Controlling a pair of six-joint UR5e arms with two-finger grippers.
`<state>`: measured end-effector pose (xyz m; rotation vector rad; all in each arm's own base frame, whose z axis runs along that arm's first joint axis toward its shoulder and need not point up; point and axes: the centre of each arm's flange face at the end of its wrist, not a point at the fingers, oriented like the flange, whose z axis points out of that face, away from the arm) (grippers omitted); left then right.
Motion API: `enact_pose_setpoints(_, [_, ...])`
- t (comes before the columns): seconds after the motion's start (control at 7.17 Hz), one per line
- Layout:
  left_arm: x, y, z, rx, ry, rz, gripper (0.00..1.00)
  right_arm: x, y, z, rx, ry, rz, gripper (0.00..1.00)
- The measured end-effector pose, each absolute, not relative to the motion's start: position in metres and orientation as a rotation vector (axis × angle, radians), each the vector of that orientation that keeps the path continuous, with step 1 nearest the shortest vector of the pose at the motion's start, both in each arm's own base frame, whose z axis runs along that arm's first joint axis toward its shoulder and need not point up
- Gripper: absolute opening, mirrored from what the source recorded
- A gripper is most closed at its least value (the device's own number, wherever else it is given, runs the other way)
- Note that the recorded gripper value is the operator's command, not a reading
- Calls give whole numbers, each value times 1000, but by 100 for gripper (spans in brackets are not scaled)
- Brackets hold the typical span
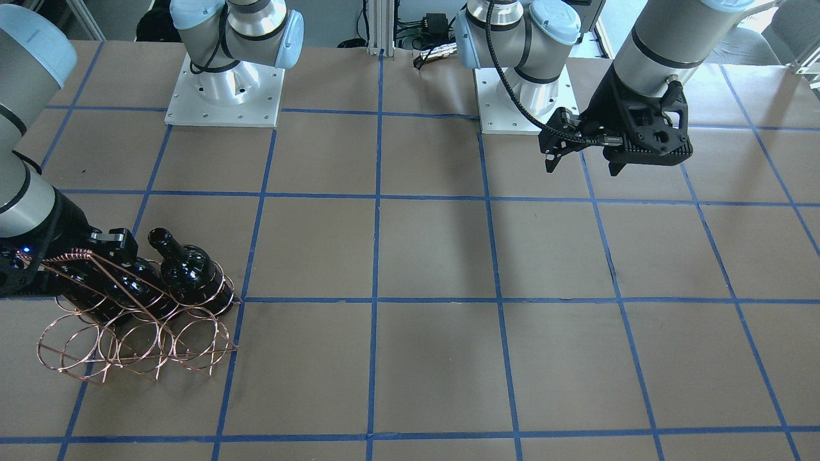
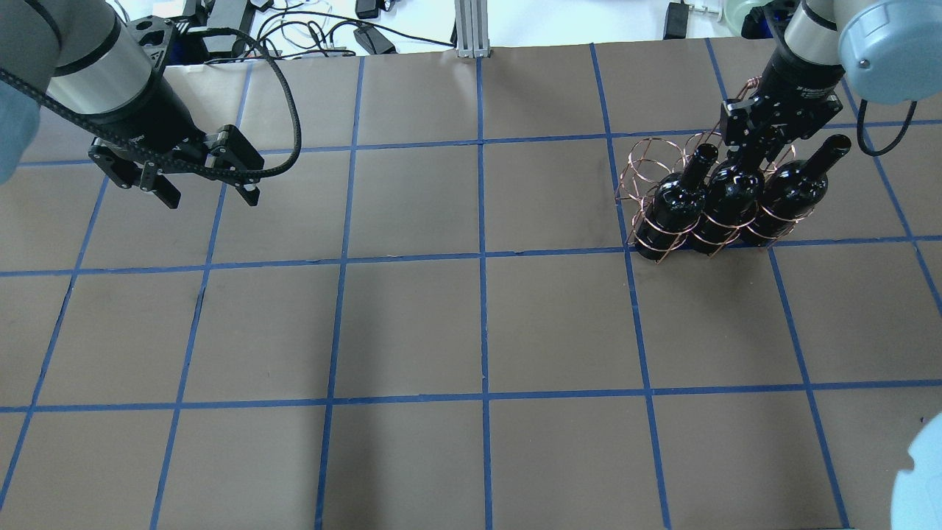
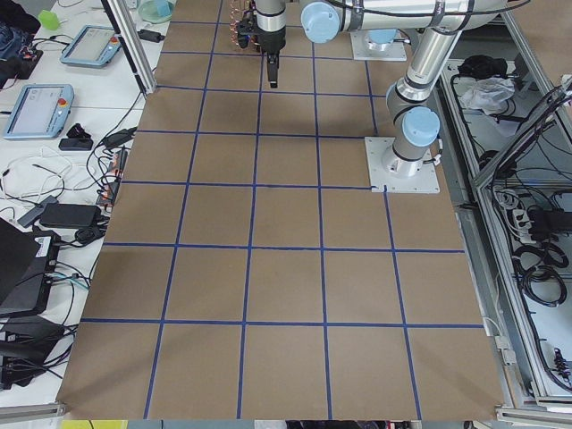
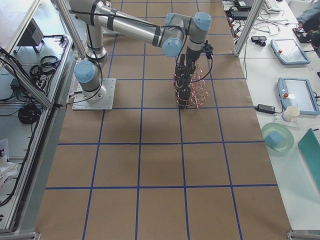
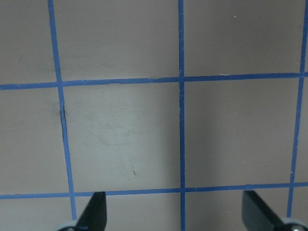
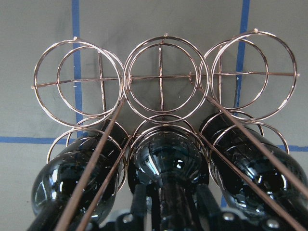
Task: Place wine into wine basket
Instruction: 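Open the right gripper and lift it off the bottle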
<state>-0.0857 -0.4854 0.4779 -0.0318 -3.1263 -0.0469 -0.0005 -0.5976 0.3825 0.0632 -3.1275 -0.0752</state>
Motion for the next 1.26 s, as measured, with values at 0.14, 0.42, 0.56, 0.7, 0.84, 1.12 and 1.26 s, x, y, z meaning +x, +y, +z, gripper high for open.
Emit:
enact_pose_setpoints(0.14, [-86,-486,478,-32,-3126,-48,100,0,-594,399,61,-3120,-44,100])
enact_pose_setpoints(0.42, [-87,-486,477,-22,-3124,-46,100,8,-566,463,64,-3115,-7,100])
enact_pose_setpoints(0.56, [-87,-486,478,-23,-3122,-44,100,19,-543,495,75,-3116,0,100])
enact_pose_setpoints(0.7, [-88,-485,478,-25,-3122,-43,100,42,-518,521,74,-3117,9,100])
enact_pose_setpoints(0.84, [-89,-484,480,-27,-3122,-37,100,77,-494,540,62,-3117,21,100])
enact_pose_setpoints(1.12, [-92,-481,488,-35,-3107,-8,100,130,-468,551,24,-3120,32,100])
enact_pose_setpoints(1.26, [-93,-478,492,-37,-3101,6,100,139,-464,549,10,-3123,29,100])
